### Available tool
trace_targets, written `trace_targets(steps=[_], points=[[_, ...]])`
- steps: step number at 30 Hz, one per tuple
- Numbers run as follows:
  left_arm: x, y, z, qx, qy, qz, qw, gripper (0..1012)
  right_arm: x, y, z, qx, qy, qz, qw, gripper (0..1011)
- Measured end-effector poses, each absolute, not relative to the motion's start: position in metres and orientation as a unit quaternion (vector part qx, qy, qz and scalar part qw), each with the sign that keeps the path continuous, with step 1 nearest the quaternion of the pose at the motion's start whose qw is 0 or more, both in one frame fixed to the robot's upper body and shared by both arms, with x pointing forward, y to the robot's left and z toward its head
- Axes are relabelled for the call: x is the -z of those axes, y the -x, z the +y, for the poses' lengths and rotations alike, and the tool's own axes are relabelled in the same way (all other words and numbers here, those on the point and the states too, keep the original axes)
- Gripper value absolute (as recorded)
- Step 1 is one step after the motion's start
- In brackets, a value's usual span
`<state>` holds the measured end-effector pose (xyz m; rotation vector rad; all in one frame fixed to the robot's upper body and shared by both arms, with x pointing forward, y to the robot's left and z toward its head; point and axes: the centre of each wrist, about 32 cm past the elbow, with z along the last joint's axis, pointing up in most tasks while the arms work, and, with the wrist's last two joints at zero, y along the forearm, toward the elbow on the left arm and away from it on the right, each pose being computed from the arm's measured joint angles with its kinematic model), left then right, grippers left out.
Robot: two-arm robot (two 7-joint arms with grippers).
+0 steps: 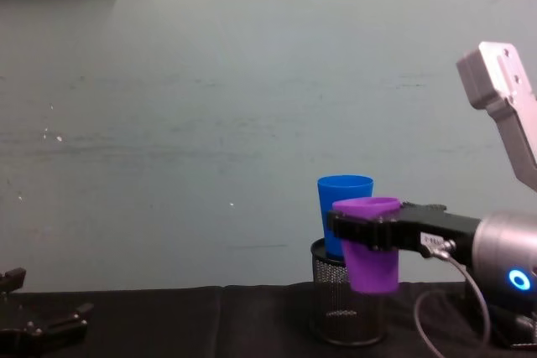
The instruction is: Pick up one cup with a gripper and tap it against the other cup.
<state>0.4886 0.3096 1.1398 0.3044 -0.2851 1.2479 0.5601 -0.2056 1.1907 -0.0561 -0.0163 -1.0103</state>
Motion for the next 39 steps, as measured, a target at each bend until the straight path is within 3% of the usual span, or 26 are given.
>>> trace_targets(steps=[8,16,27,39], points=[[-1.14,-0.489,0.31,-0.58,-0.141,-0.132,0.791,1000,-1.174,-0.525,-0.209,0.482,0.029,-0.014,0.876,746],[-1.14,-0.489,0.31,-0.58,-0.141,-0.132,0.791,1000,-1.13,-0.487,-0.211,0.479,0.001,-0.052,0.876,746],[-1.14,-0.489,0.31,-0.58,-0.141,-0.132,0.791,1000,-1.092,-0.486,-0.203,0.487,0.0,-0.052,0.872,746],[-1.14,-0.489,0.31,-0.58,-0.142,-0.132,0.791,1000,-1.085,-0.49,-0.197,0.484,0.003,-0.053,0.873,746]])
